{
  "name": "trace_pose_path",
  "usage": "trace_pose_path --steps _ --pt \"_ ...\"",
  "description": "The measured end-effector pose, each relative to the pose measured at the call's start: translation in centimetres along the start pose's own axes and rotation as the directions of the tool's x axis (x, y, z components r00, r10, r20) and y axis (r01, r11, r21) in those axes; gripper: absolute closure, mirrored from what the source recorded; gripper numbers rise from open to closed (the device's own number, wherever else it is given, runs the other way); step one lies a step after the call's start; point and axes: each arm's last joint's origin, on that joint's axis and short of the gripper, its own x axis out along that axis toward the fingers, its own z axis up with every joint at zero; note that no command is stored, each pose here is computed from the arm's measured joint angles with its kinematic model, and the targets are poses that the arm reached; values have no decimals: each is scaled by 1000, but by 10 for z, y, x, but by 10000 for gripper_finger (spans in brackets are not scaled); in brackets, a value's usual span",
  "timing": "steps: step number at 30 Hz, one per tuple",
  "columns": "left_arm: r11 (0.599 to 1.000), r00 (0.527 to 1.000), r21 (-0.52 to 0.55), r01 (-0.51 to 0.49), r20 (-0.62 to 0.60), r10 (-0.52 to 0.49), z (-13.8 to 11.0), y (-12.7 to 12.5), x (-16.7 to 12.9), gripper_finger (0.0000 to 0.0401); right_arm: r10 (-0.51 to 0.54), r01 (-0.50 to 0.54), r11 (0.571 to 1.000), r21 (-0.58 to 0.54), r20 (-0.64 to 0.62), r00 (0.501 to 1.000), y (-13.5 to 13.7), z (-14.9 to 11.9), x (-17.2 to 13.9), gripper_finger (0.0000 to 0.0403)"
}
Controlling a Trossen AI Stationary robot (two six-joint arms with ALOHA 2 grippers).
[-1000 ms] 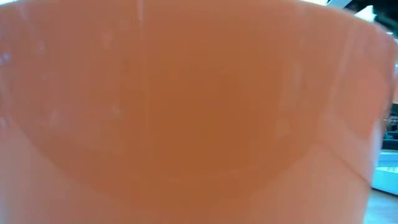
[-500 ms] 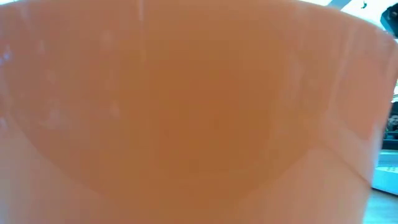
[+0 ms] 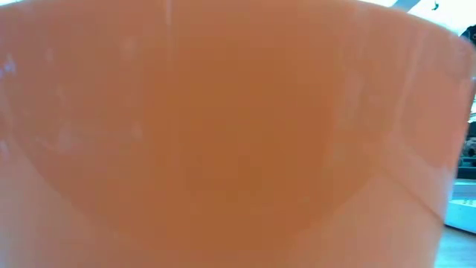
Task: Pick & Place Mini bowls
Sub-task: Put the middle orange bowl on the shelf, then stack the bottom blue bowl on top of the blue bowl on the shelf
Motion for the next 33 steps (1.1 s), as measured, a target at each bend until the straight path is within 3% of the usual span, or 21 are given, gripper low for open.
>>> trace_pose_path --steps 7,22,29,33 --pt "1000 1000 23 -1 6 1 1 -1 2 316 -2 2 1000 -14 -1 1000 0 0 1 386" --pt "1000 1000 22 -1 7 1 1 -1 2 316 30 -29 992 -121 11 999 5 1 -10 288" --pt "1000 1000 7 -26 5 26 1 0 2 316 99 -95 985 -141 19 995 16 1 -28 288" --pt "999 999 -24 -42 -12 42 -1 0 1 316 165 -143 969 -202 100 981 24 4 -47 304"
